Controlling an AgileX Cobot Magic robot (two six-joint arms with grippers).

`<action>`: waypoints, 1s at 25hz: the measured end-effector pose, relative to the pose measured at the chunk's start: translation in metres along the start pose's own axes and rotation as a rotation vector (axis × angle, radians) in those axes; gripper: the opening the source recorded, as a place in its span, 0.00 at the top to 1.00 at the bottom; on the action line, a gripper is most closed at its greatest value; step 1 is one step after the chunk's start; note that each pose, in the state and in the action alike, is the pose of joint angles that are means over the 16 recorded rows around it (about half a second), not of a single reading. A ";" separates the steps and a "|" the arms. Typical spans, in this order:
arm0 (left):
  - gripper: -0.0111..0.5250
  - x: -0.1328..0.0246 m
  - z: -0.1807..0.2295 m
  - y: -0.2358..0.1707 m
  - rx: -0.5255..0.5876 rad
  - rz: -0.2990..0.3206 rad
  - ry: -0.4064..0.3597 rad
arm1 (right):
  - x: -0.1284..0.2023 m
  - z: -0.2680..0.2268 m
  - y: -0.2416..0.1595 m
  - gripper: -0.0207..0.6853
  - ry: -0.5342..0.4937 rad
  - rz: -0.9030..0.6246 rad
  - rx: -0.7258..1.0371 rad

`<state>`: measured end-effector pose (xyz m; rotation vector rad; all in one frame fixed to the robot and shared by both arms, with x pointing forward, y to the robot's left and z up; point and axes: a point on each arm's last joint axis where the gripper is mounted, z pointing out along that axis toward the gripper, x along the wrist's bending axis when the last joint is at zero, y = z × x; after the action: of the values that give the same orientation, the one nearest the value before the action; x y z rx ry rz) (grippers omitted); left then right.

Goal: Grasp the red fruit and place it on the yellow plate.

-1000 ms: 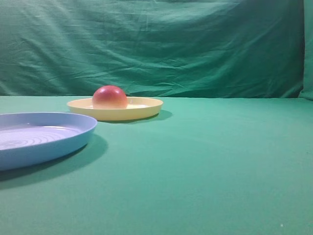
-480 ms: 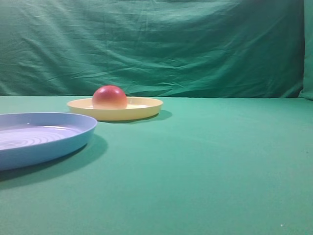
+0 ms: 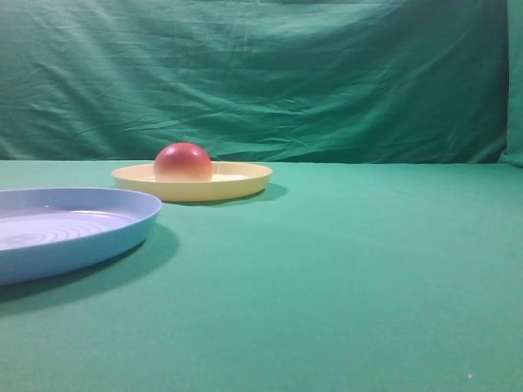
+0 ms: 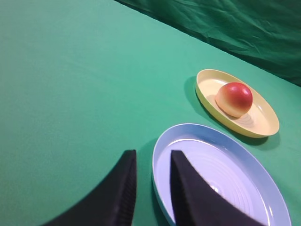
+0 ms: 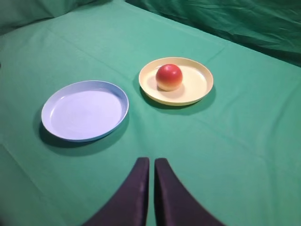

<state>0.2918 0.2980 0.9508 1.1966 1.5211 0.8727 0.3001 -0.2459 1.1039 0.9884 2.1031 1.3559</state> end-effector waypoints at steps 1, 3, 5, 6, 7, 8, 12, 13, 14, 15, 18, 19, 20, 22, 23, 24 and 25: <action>0.69 0.000 0.000 0.000 0.000 0.000 0.000 | 0.000 -0.002 -0.003 0.97 -0.003 -0.002 -0.003; 0.69 0.000 0.000 0.000 0.000 0.000 0.000 | -0.001 -0.004 -0.008 0.97 -0.012 -0.006 -0.014; 0.69 0.000 0.000 0.000 0.000 0.000 0.000 | -0.002 -0.005 -0.013 0.97 -0.028 -0.009 -0.029; 0.69 0.000 0.000 0.000 0.000 0.000 0.000 | -0.003 -0.005 -0.016 0.97 -0.039 -0.009 -0.039; 0.69 0.000 0.000 0.000 0.000 0.000 0.000 | -0.004 -0.005 -0.018 0.97 -0.052 -0.008 -0.049; 0.69 0.000 0.000 0.000 0.000 0.000 0.000 | -0.005 -0.005 -0.021 0.97 -0.068 -0.007 -0.058; 0.69 0.000 0.000 0.000 0.000 0.000 0.000 | -0.010 -0.002 -0.035 0.97 -0.147 0.005 -0.096; 0.69 0.000 0.000 0.000 0.000 0.000 0.000 | -0.012 -0.001 -0.040 0.97 -0.171 0.009 -0.106; 0.69 0.000 0.000 0.000 0.000 0.000 0.000 | -0.013 0.000 -0.045 0.97 -0.196 0.015 -0.115; 0.69 0.000 0.000 0.000 0.000 0.000 0.000 | -0.015 0.000 -0.051 0.97 -0.222 0.021 -0.125; 0.69 0.000 0.000 0.000 0.000 0.000 0.000 | -0.019 0.002 -0.070 0.97 -0.304 0.044 -0.148; 0.69 0.000 0.000 0.000 0.000 0.000 0.000 | -0.020 0.003 -0.077 0.97 -0.332 0.052 -0.152; 0.69 0.000 0.000 0.000 0.000 0.000 0.000 | -0.021 0.005 -0.084 0.97 -0.358 0.061 -0.154; 0.69 0.000 0.000 0.000 0.000 0.000 0.000 | -0.023 0.008 -0.098 0.97 -0.406 0.078 -0.152; 0.69 0.000 0.000 0.000 0.000 0.000 0.000 | -0.023 0.010 -0.105 0.97 -0.427 0.086 -0.150; 0.69 0.000 0.000 0.000 0.000 0.000 0.000 | -0.024 0.012 -0.112 0.97 -0.445 0.095 -0.147; 0.69 0.000 0.000 0.000 0.000 0.000 0.000 | -0.025 0.014 -0.118 0.97 -0.462 0.104 -0.143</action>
<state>0.2918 0.2980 0.9508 1.1966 1.5211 0.8727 0.2874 -0.2876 0.9905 1.2267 1.6112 1.1679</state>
